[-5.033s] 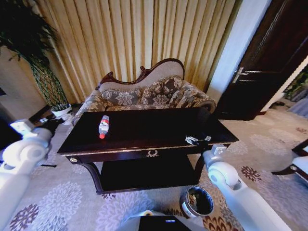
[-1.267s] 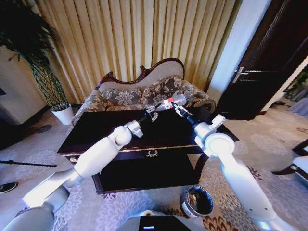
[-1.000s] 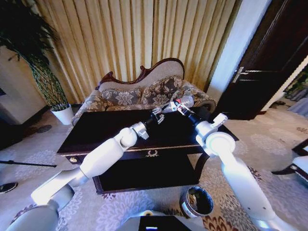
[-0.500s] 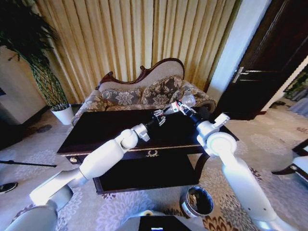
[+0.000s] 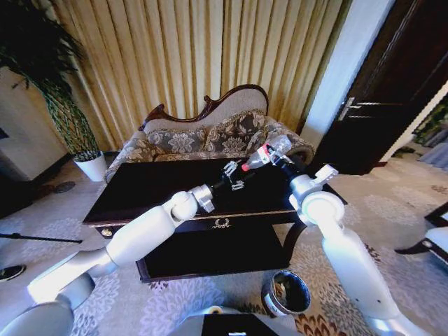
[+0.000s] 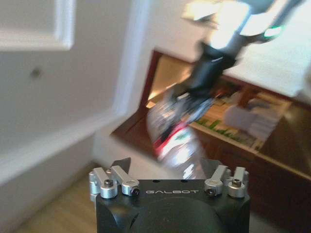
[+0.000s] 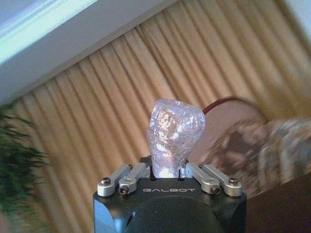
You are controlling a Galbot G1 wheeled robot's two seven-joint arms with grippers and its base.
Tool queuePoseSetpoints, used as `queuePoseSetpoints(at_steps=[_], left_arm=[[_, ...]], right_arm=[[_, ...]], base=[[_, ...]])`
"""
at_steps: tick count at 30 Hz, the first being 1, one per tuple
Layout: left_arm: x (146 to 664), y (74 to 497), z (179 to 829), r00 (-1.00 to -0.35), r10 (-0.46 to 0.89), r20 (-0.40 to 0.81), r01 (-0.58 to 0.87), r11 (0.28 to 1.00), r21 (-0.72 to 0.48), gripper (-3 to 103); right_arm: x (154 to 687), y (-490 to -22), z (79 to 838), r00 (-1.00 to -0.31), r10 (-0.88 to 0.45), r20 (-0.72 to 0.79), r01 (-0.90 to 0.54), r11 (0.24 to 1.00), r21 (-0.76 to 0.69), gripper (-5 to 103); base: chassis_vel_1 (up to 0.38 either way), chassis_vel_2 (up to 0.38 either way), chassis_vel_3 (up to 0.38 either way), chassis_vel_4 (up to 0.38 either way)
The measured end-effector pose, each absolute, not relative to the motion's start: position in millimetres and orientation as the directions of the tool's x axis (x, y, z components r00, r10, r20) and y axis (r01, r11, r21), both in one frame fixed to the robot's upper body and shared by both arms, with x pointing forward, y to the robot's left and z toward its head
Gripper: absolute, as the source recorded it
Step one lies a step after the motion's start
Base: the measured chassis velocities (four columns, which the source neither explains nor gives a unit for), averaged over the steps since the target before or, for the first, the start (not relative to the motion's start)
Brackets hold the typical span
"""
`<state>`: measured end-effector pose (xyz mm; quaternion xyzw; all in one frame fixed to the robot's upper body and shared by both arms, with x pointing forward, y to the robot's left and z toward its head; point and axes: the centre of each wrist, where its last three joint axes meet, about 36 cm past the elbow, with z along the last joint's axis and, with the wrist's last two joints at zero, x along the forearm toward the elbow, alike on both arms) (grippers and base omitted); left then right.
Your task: Move to the front of the table and place the trash on the table into the trash bin.
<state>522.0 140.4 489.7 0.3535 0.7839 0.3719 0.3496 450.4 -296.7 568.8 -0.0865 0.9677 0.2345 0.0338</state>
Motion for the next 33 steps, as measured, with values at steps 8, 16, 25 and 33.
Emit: queuePoseSetpoints(at_steps=[8, 16, 25, 33], left_arm=[[496, 207, 540, -0.807, 0.515, -0.287, 0.285, 0.767, 0.575, 100], [451, 299, 572, -0.962, 0.168, -0.214, 0.073, 0.917, 0.393, 100], [367, 328, 610, -0.996, -0.090, -0.010, -0.091, 0.985, 0.148, 100], [326, 322, 607, -0.990, -0.104, 0.091, -0.102, 0.994, 0.029, 100]], right_arm=[[439, -313, 546, -0.993, -0.093, -0.071, -0.105, 0.975, 0.194, 22], [423, -332, 553, -0.994, -0.092, -0.067, -0.091, 0.996, -0.015, 22], [399, -334, 567, -0.995, -0.096, -0.008, -0.094, 0.990, -0.103, 22], [363, -332, 572, -0.995, -0.092, 0.032, -0.095, 0.991, -0.099, 22]], base=[[0.000, 0.000, 0.000, 0.000], [0.000, 0.000, 0.000, 0.000], [0.000, 0.000, 0.000, 0.000], [0.000, 0.000, 0.000, 0.000]])
